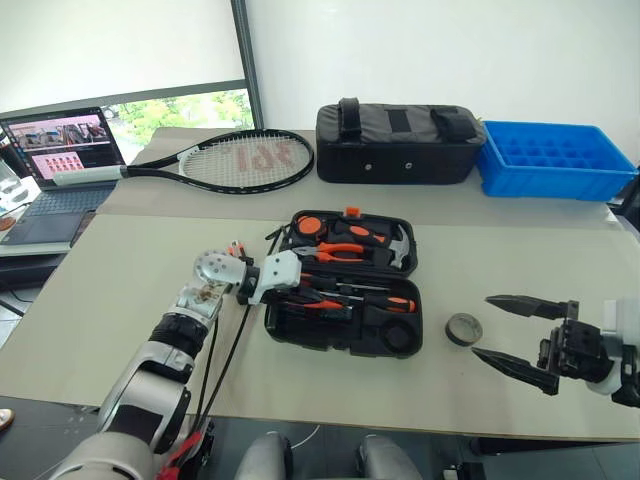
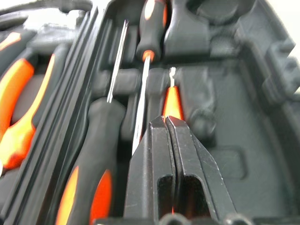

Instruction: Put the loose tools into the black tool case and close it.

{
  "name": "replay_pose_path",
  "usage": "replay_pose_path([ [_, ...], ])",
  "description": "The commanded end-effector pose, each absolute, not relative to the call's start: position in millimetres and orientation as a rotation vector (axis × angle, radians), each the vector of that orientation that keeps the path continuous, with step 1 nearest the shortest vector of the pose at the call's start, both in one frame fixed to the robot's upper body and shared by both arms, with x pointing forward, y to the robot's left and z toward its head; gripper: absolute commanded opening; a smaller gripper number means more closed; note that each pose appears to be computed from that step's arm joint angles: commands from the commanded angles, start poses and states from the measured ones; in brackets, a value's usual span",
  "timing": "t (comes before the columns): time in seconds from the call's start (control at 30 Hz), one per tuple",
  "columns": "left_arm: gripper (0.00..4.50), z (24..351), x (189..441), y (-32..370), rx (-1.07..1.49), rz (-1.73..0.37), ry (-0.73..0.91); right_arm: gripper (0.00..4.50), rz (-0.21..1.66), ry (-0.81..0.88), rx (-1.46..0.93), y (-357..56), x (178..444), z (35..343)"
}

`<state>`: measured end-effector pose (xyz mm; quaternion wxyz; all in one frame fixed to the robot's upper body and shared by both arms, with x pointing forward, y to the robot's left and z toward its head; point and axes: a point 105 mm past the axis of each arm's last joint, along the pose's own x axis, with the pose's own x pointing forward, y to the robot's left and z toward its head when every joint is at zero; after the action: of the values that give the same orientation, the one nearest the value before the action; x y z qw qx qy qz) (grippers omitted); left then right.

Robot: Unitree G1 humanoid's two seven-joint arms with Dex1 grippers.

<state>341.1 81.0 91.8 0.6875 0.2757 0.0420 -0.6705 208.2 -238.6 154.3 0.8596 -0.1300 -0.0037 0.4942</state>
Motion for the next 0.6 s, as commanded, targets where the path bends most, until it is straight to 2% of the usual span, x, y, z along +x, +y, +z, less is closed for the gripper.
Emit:
replay_pose_path([
  [0.03, 0.08, 81.4, 342.8, 81.1, 0.672, -1.501, 0.126, 4.5, 1.02, -0.04, -0.313, -238.3, 208.2, 160.7],
  [0.17, 0.08, 81.0, 342.3, 78.3, 0.656, -1.503, 0.111, 4.5, 1.007, -0.02, -0.33, -237.9, 210.7, 157.9],
  [0.4, 0.08, 125.8, 349.8, 82.8, 0.5, -1.394, -0.051, 4.5, 1.031, -0.026, -0.325, -235.0, 212.2, 161.0],
  [0.5, 0.08, 134.5, 349.5, 85.7, 0.472, -1.361, -0.072, 4.5, 1.042, -0.033, -0.317, -234.6, 211.9, 162.4],
  [0.6, 0.78, 169.7, 378.5, 139.0, 0.332, -0.876, -0.122, 4.5, 1.066, -0.07, -0.31, -227.7, 219.1, 167.8],
])
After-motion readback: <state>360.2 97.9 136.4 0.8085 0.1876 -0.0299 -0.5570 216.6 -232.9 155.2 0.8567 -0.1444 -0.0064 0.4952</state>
